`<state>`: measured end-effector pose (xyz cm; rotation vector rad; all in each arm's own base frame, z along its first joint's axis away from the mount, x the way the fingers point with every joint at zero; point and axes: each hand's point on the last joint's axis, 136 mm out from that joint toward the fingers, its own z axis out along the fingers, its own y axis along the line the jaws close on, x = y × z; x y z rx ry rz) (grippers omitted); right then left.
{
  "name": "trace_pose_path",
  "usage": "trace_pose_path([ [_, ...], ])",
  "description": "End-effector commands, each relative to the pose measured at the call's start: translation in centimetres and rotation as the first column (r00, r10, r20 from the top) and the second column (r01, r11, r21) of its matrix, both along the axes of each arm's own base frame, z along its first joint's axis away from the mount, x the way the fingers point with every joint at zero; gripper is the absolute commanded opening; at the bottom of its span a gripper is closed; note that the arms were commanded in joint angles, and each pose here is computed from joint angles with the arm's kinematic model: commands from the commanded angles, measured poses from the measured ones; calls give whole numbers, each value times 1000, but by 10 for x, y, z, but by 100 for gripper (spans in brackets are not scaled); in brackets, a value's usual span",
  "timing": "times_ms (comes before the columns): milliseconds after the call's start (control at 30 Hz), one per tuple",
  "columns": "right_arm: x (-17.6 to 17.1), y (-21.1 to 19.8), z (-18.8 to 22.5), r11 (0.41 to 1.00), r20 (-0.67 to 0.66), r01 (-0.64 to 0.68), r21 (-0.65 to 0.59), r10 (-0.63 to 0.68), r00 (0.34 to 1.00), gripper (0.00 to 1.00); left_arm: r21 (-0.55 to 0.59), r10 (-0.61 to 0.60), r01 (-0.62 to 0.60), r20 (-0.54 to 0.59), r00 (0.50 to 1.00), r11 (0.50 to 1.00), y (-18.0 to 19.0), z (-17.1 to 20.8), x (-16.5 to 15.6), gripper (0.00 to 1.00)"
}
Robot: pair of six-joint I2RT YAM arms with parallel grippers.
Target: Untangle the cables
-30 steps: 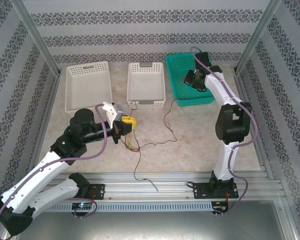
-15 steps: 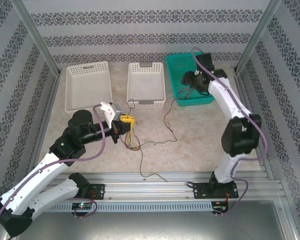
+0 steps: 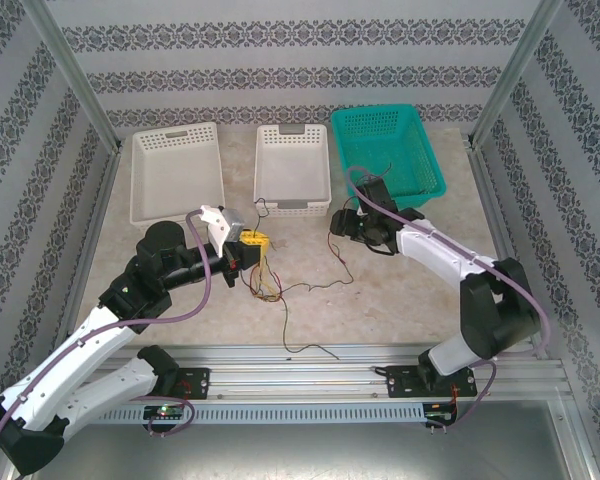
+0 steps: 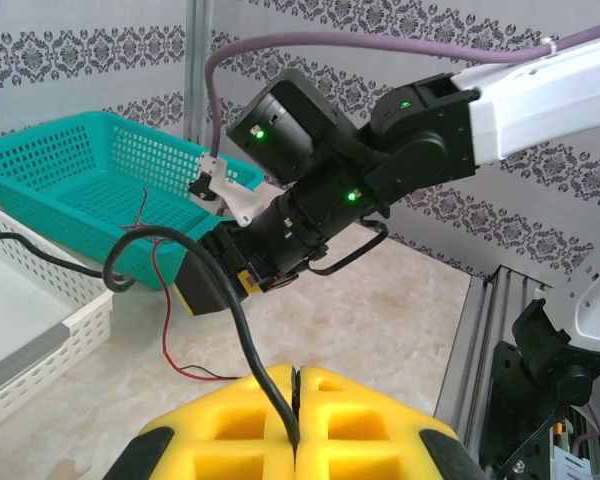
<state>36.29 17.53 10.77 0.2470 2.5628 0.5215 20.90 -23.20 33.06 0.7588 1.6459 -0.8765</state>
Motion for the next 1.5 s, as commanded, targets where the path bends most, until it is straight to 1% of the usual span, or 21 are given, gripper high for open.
trace_pose_path([
  [0,28,12,3,999,69,23,49,-26,997,63,-1,19,-19,53,998,1000,4,6,3,0],
  [133,40,24,-10,998,77,11,61,-16,997,60,3,24,-24,55,998,1000,5,5,3,0],
  [200,43,25,-21,999,62,15,45,-18,998,57,4,27,-27,57,998,1000,6,5,4,0],
  [233,45,23,-26,999,54,27,34,-29,998,53,4,26,-26,58,998,1000,6,5,3,0],
  [333,50,23,-31,999,60,34,27,-36,998,32,3,25,-25,59,998,1000,6,5,3,0],
  [400,51,23,-28,999,76,37,29,-39,996,21,5,25,-26,58,998,1000,6,4,3,0],
  [433,51,23,-26,999,83,36,23,-38,996,14,6,25,-26,58,998,1000,6,4,3,0],
  [467,51,23,-22,999,93,31,16,-32,995,8,4,25,-25,58,998,1000,5,4,3,0],
  [533,49,20,-14,1000,111,28,-15,-26,994,0,6,23,-24,54,998,1000,5,3,4,0],
  [633,44,19,3,999,141,8,-43,-2,990,0,6,24,-24,54,998,1000,5,3,4,0],
  [767,36,18,32,999,166,-21,-33,26,986,0,9,20,-20,50,999,1000,3,1,4,0],
  [967,25,25,81,996,232,-85,26,76,970,0,11,14,-15,42,999,1000,2,-1,5,0],
  [1067,22,29,101,991,260,-106,81,81,962,0,13,15,-15,40,999,1000,2,-1,5,0],
  [1133,22,24,113,991,282,-94,92,65,957,0,14,13,-14,38,999,1000,2,-2,5,0],
  [1300,38,-9,144,990,323,-26,142,-22,946,0,15,9,-10,36,999,1000,1,-3,5,0],
  [1400,57,-30,160,985,326,17,171,-73,943,0,15,5,-6,33,999,1000,0,-3,5,0],
  [1467,73,-40,162,982,303,37,186,-93,949,0,16,6,-7,28,1000,1000,0,-5,6,0],
])
